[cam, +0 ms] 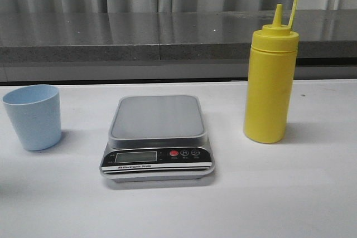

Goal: Pour seasoning into cup on scale with both arms

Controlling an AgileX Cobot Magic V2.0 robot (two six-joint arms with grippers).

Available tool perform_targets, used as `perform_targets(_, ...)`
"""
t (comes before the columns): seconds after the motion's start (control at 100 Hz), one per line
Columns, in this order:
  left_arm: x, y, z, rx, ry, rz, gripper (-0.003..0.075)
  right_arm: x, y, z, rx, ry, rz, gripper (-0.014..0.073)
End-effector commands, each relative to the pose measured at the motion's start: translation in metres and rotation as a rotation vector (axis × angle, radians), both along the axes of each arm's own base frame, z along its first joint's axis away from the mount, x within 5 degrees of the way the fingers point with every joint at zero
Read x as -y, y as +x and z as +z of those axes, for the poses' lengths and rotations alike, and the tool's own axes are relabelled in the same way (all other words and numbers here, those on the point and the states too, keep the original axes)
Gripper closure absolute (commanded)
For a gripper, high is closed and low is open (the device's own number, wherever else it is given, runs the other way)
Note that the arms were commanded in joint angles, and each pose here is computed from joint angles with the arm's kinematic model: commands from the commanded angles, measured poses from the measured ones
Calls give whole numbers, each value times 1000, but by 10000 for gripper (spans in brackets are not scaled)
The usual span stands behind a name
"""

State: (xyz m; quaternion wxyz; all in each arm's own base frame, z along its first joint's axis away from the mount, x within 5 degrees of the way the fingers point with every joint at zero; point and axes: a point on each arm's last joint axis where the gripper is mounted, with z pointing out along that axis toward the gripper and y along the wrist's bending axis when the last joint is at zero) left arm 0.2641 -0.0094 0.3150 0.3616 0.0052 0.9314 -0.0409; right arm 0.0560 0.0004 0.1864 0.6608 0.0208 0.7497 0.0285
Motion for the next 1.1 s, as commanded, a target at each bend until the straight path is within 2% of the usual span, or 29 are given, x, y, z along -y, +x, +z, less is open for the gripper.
perform_targets(0.0,0,17,16,64,-21,14,740,0,-2,16,124,-16,0,662)
perform_targets(0.11,1,32,6,13,-34,14,735,0,-2,16,124,-16,0,662)
perform_targets(0.18,1,37,1,-5,-39,15,692,0,-2,16,124,-16,0,662)
perform_targets(0.23,1,39,-3,-16,-39,16,627,0,-2,16,124,-16,0,662)
perform_targets(0.4,1,44,-11,-42,-38,16,293,0,-2,16,124,-16,0,662)
perform_targets(0.47,1,46,-13,-40,-45,19,228,0,-2,16,124,-16,0,662)
perform_targets(0.69,5,55,-22,-46,-128,46,225,0,-2,16,124,-16,0,662)
perform_targets(0.88,10,66,-42,-102,-136,41,225,0,-2,16,124,-16,0,662)
perform_targets(1.09,29,80,-69,-146,-128,0,225,0,-2,16,124,-16,0,662)
